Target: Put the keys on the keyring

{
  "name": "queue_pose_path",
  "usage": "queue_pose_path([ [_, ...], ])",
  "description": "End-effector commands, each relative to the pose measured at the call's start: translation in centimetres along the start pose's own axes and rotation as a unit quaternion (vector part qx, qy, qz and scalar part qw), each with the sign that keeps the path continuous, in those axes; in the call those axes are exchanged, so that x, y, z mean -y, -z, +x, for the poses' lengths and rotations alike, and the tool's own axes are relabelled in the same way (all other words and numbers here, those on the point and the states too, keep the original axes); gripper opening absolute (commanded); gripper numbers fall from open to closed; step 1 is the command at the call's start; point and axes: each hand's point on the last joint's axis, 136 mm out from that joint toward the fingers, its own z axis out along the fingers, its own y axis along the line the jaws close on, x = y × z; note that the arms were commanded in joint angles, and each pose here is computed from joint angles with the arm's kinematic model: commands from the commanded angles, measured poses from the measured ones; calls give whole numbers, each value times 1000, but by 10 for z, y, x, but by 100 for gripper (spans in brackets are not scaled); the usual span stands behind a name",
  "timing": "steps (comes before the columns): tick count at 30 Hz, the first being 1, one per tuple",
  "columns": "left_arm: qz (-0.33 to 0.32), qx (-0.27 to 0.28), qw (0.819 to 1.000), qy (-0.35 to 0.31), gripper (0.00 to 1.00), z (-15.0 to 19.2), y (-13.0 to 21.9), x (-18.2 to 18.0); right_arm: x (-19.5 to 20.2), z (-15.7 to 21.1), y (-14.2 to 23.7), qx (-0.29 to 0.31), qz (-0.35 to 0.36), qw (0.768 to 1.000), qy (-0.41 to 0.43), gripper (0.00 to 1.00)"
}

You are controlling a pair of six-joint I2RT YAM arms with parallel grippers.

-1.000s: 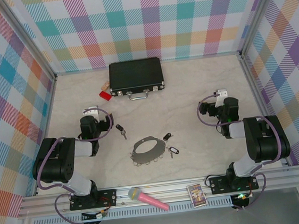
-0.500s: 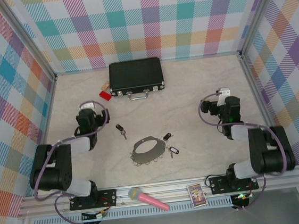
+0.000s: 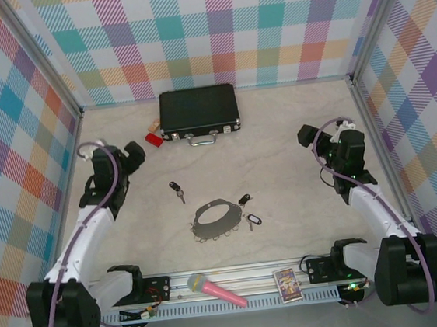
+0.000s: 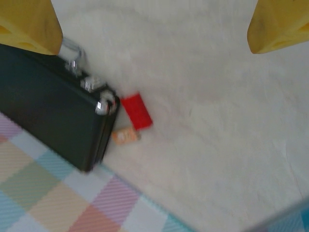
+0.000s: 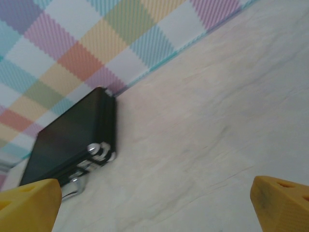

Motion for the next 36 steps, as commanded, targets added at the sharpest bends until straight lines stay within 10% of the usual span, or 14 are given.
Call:
queue_pose_path([
  [1,47,-74,996,31,97,46,14,7,-39,14,4,-50,-81,995,-21,99],
  [19,59,-249,961,-102,60,210,76,1,-120,106,3,-159,-142,970,116,99],
  [36,1,-282,940,-194,32,267,72,8,-118,121,4,-173,-136,968,123,99],
])
